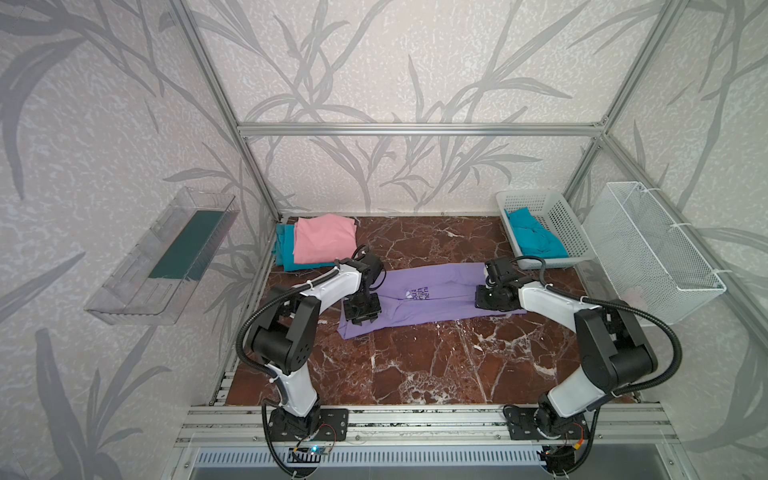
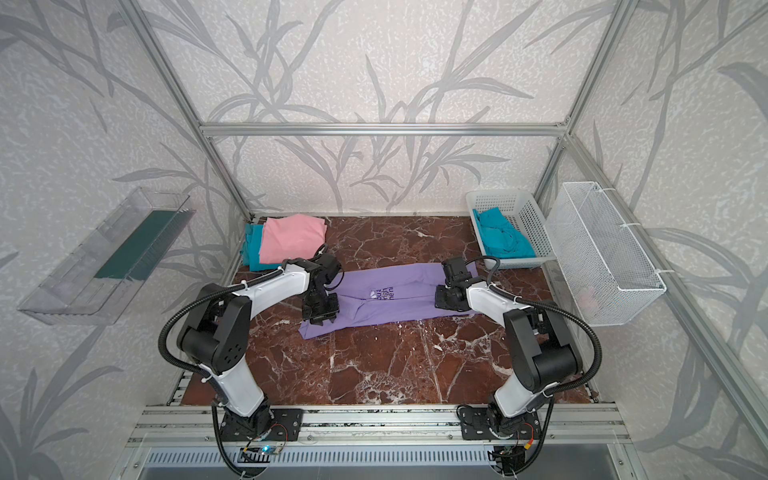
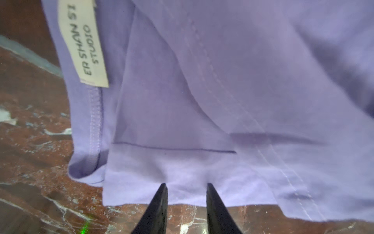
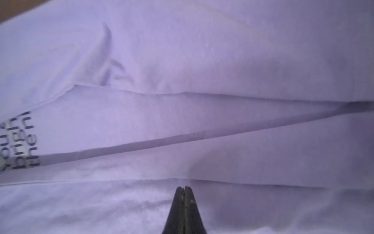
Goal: Fold and stack the t-shirts
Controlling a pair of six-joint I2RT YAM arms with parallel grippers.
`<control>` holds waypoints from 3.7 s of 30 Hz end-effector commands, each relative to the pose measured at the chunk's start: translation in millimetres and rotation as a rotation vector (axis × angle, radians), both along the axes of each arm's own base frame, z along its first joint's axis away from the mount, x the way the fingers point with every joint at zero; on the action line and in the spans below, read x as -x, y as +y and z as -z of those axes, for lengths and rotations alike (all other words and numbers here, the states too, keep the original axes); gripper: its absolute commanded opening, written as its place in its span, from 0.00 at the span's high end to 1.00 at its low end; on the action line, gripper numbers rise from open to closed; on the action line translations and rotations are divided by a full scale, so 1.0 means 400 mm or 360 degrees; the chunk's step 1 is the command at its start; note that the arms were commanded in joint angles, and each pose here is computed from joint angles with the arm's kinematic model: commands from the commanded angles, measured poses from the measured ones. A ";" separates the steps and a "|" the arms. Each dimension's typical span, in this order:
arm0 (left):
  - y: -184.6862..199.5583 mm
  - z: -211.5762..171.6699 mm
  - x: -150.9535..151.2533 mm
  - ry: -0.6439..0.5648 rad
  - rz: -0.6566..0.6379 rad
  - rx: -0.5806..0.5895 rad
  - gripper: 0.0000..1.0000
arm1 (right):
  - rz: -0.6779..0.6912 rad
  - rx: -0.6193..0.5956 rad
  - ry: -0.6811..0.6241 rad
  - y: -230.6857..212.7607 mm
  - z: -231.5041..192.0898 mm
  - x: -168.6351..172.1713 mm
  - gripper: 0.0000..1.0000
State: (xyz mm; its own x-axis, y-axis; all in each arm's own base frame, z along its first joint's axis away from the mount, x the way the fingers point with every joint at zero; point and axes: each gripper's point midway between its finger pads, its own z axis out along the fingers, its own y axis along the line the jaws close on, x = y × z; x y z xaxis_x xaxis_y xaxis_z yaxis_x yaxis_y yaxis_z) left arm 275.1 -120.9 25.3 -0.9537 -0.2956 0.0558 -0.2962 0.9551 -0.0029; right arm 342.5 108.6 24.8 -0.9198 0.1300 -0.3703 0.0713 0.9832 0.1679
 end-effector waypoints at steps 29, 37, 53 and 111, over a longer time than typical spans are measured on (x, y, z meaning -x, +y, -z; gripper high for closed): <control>0.014 -0.009 -0.331 -0.0171 0.0158 -0.0260 0.66 | -0.0260 0.0099 0.0414 0.086 0.056 0.358 1.00; -0.057 -0.074 -0.450 -0.0299 0.0223 -0.0172 0.67 | -0.0300 0.0003 0.0231 0.120 -0.027 0.334 1.00; 0.057 -0.274 -0.257 -0.0502 -0.0065 0.0035 0.63 | -0.1336 0.0011 -0.0729 0.577 -0.310 0.110 0.71; 0.213 0.039 -0.155 -0.0111 -0.0416 0.0143 0.63 | -0.1630 -0.0016 -0.0710 0.798 -0.113 -0.113 0.85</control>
State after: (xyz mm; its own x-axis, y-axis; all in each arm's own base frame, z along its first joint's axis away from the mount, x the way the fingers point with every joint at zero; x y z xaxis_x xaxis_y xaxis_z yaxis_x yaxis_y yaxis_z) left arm 341.5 -39.6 19.1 -0.8517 -0.5241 0.0034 -0.5192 0.8428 -0.1421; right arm 377.4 430.8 41.3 -0.2487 -0.7244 -0.6429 -0.8702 0.4586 -0.1800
